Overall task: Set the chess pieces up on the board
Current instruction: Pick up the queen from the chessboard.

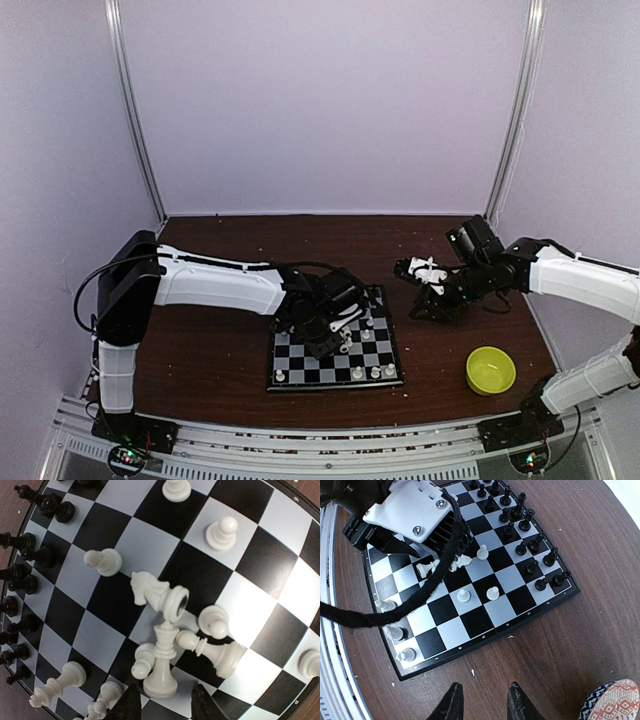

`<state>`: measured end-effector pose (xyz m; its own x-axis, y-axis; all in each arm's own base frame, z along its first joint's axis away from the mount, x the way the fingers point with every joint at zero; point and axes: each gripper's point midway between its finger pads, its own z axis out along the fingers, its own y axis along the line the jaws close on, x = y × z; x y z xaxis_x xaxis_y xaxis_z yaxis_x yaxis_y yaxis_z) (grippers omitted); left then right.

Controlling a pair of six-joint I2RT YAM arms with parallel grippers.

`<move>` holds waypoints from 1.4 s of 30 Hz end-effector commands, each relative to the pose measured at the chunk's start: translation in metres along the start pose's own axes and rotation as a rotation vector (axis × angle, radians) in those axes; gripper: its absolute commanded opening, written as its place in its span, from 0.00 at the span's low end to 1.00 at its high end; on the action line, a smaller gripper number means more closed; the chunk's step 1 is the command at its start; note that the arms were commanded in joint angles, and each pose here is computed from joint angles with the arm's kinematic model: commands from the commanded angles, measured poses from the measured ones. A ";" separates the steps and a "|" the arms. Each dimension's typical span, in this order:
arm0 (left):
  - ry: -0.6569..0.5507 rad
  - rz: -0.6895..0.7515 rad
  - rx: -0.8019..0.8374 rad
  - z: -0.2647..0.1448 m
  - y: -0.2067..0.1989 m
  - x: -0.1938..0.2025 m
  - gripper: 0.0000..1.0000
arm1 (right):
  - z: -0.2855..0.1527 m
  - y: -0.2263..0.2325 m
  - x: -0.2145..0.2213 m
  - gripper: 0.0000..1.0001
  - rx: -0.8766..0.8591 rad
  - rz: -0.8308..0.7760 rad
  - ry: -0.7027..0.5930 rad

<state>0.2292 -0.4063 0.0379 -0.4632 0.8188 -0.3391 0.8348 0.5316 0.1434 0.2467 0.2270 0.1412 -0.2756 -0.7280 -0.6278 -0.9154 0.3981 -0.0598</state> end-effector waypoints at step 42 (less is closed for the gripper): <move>-0.055 -0.027 0.106 -0.016 0.003 -0.007 0.05 | 0.005 -0.002 0.001 0.29 -0.009 0.019 0.016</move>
<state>0.2336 -0.4106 0.0365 -0.4783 0.8033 -0.3550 0.8456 0.5303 0.0607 0.2477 0.2265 0.1334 -0.2897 -0.7375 -0.6100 -0.9148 0.4007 -0.0501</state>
